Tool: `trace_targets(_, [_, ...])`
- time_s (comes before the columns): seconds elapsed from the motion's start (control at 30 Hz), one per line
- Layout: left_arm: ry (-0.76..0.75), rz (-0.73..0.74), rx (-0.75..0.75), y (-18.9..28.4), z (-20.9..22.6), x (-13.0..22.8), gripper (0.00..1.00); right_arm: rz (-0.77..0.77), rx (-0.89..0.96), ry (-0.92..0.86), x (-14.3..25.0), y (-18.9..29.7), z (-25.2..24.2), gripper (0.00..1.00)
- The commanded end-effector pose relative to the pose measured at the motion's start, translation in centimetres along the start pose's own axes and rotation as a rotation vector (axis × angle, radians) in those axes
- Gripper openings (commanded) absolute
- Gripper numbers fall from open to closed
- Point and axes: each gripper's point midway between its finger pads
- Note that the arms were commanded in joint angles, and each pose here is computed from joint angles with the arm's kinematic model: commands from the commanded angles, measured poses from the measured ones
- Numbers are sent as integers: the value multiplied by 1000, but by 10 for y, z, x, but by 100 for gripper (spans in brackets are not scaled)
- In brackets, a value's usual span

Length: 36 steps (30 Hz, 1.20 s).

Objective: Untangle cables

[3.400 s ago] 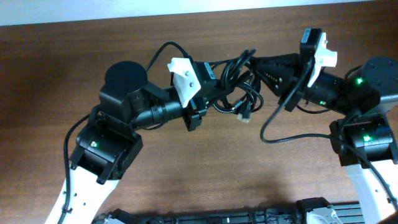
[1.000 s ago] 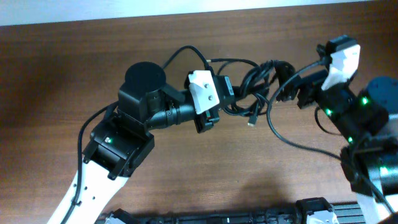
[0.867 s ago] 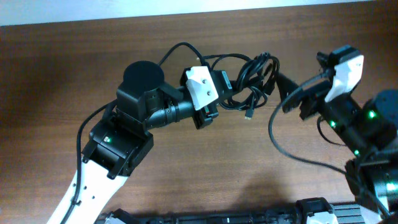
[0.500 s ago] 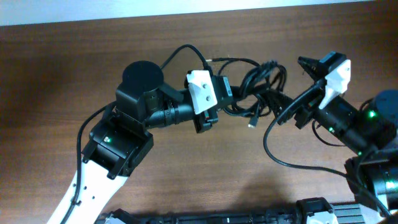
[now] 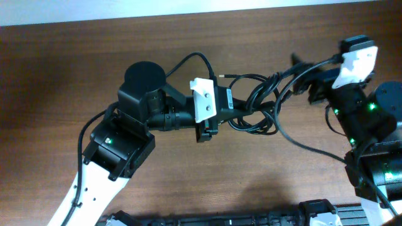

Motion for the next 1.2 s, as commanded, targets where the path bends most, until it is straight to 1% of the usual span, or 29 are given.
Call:
trace_targets(0.0, [-28, -12, -7, 5, -4, -9, 0, -39, 211, -2, -10, 7, -36, 98])
trace_targets(0.17, [-20, 47, -115, 6, 15, 1, 0, 105, 79, -4, 24, 6, -15, 99])
trace_targets(0.2, [24, 74, -179, 8, 25, 6, 0, 176, 13, -12, 40, 8, -4, 99])
trace_targets(0.33, [129, 130, -333, 16, 49, 18, 0, 300, -123, -40, 67, 16, 19, 99])
trace_targets(0.4, [193, 144, -417, 21, 62, 23, 0, 342, -211, -58, 75, 21, 34, 99])
trace_targets(0.5, [250, 140, -483, 26, 72, 24, 0, 372, -379, -90, 78, 31, 61, 99])
trace_targets(0.67, [265, 135, -489, 26, 72, 24, 0, 373, -559, -111, 73, 45, 89, 98])
trace_targets(0.87, [270, 136, -485, 26, 71, 24, 0, 311, -739, -96, 54, 58, 114, 99])
trace_targets(0.93, [269, 125, -459, 24, 68, 22, 0, 286, -812, -86, 47, 65, 123, 99])
trace_targets(1.0, [265, 110, -430, 21, 64, 18, 0, 273, -853, -79, 44, 69, 128, 99])
trace_targets(1.1, [254, 77, -372, 17, 57, 10, 0, 266, -857, -76, 42, 69, 128, 100])
trace_targets(1.13, [250, 67, -356, 16, 55, 8, 0, 265, -858, -75, 42, 69, 128, 98])
trace_targets(1.17, [245, 57, -341, 15, 53, 5, 0, 266, -869, -75, 42, 70, 129, 94])
Point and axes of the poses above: each gripper's point midway between its finger pads, its own y axis back along the fingers, its own z axis along the line the jaws close on, x = y × z, and after that the axes turned 12 degrees about -y, right-handed
